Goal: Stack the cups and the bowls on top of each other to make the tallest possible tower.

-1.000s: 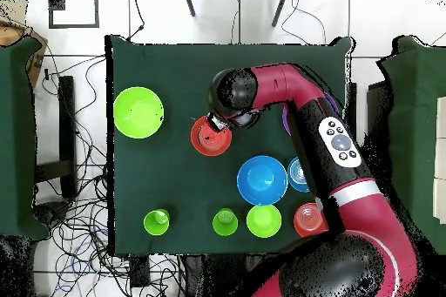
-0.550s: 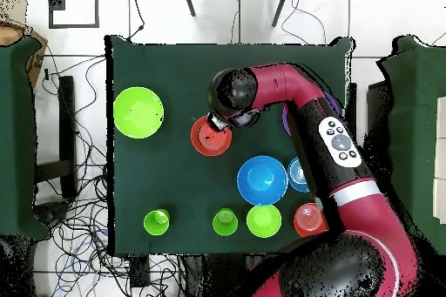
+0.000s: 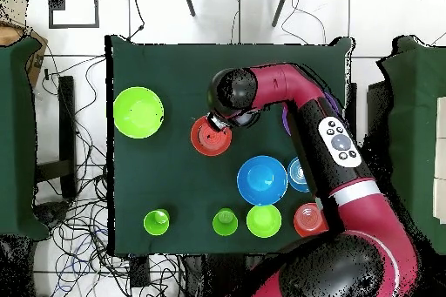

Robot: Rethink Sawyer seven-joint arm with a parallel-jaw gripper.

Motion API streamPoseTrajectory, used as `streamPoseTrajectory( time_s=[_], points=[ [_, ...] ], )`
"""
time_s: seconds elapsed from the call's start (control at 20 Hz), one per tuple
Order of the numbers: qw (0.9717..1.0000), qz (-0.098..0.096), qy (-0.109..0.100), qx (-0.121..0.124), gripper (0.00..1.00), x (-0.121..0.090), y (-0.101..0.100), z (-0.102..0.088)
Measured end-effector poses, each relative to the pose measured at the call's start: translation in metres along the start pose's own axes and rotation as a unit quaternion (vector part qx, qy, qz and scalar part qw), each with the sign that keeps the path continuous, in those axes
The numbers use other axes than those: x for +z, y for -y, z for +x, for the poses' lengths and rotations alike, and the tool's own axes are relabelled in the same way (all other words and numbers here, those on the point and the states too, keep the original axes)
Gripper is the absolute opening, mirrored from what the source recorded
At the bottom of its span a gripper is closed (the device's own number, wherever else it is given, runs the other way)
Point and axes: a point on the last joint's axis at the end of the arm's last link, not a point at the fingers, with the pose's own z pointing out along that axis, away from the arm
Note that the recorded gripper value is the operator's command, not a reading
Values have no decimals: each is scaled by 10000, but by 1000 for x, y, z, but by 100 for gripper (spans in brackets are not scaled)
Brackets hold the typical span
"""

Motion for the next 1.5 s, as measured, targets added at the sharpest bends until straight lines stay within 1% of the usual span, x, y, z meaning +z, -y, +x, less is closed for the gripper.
streamPoseTrajectory(
  time_s=[0.3, 0.45, 0.5, 0.6, 0.7, 0.75, 0.95, 1.25, 1.5],
  points=[
    [9997, 47, 41, -219, 0, -4, 6, -2],
    [9995, 83, 83, -280, 0, -6, 12, -4],
    [9994, 109, 120, -316, 0, -7, 18, -6],
    [9992, 125, 148, -338, 0, -8, 22, -7],
    [9989, 179, 178, -398, 0, -9, 30, -8],
    [9985, 230, 201, -459, 0, -10, 37, -8],
    [9978, 304, 247, -529, 0, -16, 45, -10],
    [9978, 317, 250, -530, 0, -17, 46, -11],
    [9975, 323, 239, -583, 0, -16, 41, -16]
  ],
)
